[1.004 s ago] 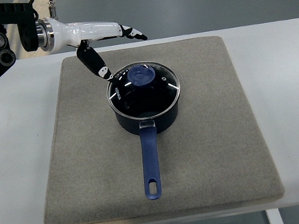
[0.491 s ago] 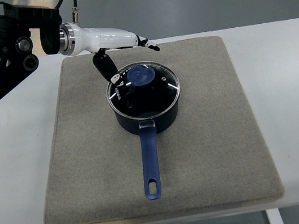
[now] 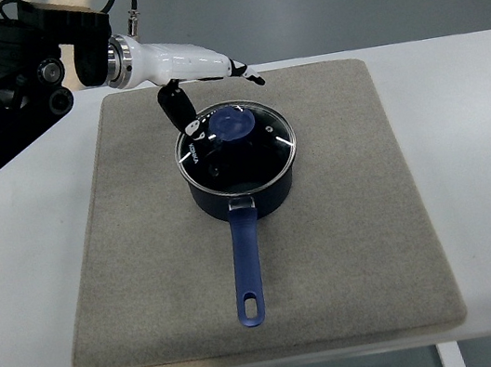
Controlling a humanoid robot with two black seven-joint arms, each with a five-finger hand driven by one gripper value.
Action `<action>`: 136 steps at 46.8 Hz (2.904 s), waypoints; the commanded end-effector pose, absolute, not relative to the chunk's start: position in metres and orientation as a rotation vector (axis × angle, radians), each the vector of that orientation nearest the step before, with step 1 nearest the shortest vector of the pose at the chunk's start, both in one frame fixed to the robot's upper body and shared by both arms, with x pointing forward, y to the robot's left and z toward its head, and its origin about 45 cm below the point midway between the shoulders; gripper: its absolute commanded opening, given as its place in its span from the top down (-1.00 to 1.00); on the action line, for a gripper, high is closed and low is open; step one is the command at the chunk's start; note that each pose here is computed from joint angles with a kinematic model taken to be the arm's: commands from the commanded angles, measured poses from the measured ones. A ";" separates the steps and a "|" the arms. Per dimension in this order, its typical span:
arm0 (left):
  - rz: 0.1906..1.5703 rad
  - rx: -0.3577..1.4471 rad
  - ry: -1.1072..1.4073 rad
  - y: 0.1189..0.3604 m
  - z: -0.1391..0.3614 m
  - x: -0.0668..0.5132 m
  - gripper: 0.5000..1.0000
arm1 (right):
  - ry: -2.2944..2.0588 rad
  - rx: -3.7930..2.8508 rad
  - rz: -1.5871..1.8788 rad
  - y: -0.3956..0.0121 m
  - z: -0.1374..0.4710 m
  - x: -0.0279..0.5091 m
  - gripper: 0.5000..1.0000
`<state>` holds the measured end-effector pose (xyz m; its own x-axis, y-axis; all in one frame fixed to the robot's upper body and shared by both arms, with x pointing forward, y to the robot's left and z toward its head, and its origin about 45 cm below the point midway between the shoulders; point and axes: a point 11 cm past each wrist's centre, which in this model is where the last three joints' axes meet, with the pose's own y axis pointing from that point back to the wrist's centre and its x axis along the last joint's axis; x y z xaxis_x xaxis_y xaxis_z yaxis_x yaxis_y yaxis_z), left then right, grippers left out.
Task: Open pot lid and place left with left hand
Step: 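Lower the left hand over the glass lid's blue knob, then close the left hand's fingers around the blue lid knob, then lift the glass lid off the pot with the left hand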
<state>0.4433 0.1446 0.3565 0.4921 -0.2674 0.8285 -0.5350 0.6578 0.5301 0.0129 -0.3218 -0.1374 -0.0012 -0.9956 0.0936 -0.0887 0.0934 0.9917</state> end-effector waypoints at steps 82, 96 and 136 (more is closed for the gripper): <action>0.073 0.953 -1.126 0.125 0.342 0.438 0.25 | -1.315 1.205 -1.094 -0.322 -0.137 0.013 -0.66; 0.081 0.945 -1.133 0.125 0.343 0.438 0.47 | -1.315 1.205 -1.094 -0.322 -0.137 0.013 -0.66; 0.153 0.959 -1.143 0.147 0.365 0.447 1.00 | -1.315 1.205 -1.094 -0.322 -0.137 0.013 -0.66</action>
<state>0.4453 0.1400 0.3632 0.4475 -0.3563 0.8202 -0.5435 0.6200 0.5659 0.0130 -0.3218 -0.1374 -0.0010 -0.9956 0.0936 -0.0889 0.0934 0.9917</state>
